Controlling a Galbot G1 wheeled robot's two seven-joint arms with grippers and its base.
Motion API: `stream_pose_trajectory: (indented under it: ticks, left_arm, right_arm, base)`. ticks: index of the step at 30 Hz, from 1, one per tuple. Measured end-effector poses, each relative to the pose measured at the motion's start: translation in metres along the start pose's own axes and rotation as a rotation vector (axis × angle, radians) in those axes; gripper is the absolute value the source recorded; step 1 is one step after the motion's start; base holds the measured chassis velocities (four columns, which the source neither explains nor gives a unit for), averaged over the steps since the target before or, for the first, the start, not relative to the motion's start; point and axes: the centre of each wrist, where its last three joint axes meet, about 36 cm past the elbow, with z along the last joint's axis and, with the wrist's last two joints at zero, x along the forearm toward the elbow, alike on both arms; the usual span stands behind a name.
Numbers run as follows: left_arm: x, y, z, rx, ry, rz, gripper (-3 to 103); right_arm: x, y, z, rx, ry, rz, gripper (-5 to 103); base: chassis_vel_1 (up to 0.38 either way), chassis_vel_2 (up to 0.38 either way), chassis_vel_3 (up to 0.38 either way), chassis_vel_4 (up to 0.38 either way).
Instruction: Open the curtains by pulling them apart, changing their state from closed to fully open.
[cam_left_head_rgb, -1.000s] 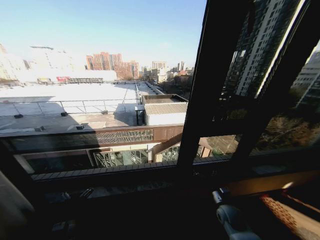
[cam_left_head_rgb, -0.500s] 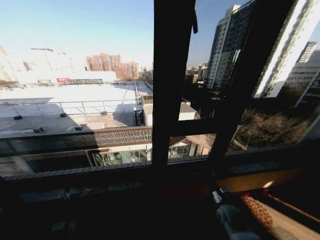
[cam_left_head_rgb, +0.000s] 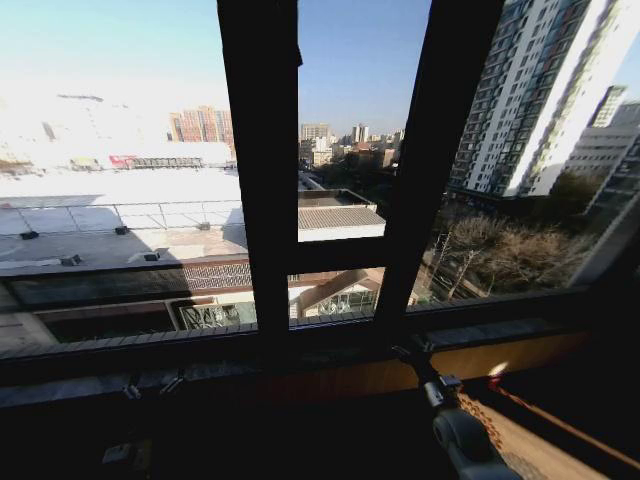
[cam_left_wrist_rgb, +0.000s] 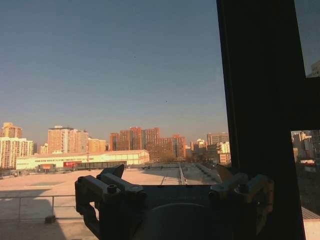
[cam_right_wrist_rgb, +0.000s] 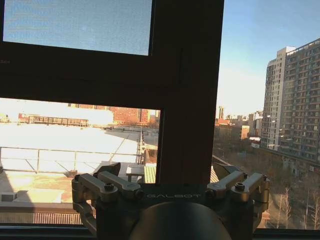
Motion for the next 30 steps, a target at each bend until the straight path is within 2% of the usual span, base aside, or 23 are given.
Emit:
stream_pose_trajectory:
  ticks: [25,30]
  left_arm:
    - [0.0000,0.0000,0.0000,0.000,0.000,0.000,100]
    - [0.0000,-0.0001,0.0000,0.000,0.000,0.000,100]
  right_arm:
    - [0.0000,0.0000,0.0000,0.000,0.000,0.000,100]
    - [0.0000,-0.0002,0.0000,0.000,0.000,0.000,100]
  base:
    - [-0.346,-0.354,0.352,0.351]
    - [-0.259,-0.272,0.250,0.233]
